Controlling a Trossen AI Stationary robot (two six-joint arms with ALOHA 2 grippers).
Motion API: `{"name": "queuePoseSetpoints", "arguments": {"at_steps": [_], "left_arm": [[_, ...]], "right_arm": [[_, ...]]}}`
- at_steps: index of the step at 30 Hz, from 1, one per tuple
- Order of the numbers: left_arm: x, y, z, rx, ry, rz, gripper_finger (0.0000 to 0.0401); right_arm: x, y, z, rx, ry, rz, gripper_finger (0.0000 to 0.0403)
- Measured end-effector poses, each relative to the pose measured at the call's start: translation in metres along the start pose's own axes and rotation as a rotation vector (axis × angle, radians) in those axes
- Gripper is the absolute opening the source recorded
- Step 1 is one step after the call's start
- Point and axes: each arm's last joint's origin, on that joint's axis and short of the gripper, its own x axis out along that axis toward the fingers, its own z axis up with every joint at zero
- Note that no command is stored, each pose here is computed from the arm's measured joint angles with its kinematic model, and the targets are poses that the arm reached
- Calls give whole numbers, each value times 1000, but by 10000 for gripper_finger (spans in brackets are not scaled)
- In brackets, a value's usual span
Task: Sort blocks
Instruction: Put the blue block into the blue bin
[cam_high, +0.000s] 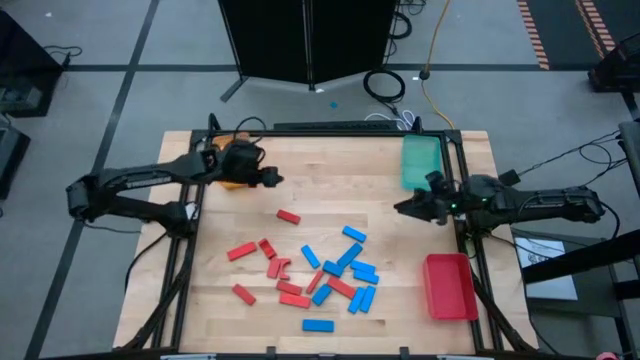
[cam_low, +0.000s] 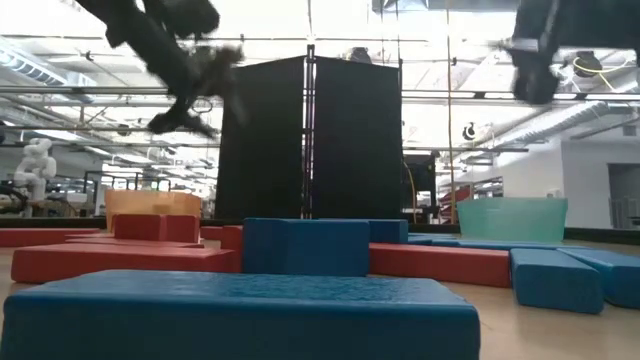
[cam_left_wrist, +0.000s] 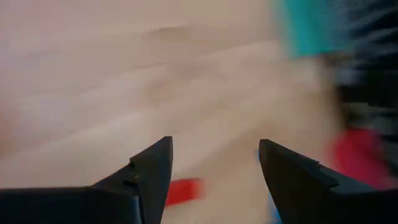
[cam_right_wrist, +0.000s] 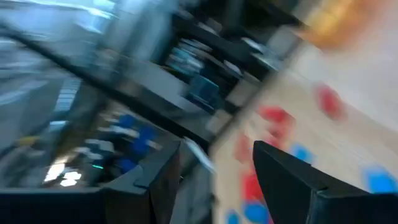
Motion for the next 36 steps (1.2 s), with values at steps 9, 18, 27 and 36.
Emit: {"name": "queuePoseSetpoints", "arguments": {"at_steps": [9, 18, 27, 36], "left_arm": [[-25, -41, -61, -7, 101, -152, 228], [-19, -40, -117, 43, 270, 31, 228], [-14, -44, -153, 122, 294, 83, 228], [-10, -37, -153, 172, 266, 161, 228]], "right_arm": [[31, 37, 26, -246, 143, -121, 194], [99, 39, 26, -597, 646, -486, 194], [152, -1, -9, -510, 911, -769, 194], [181, -46, -34, -471, 991, -863, 255]]}}
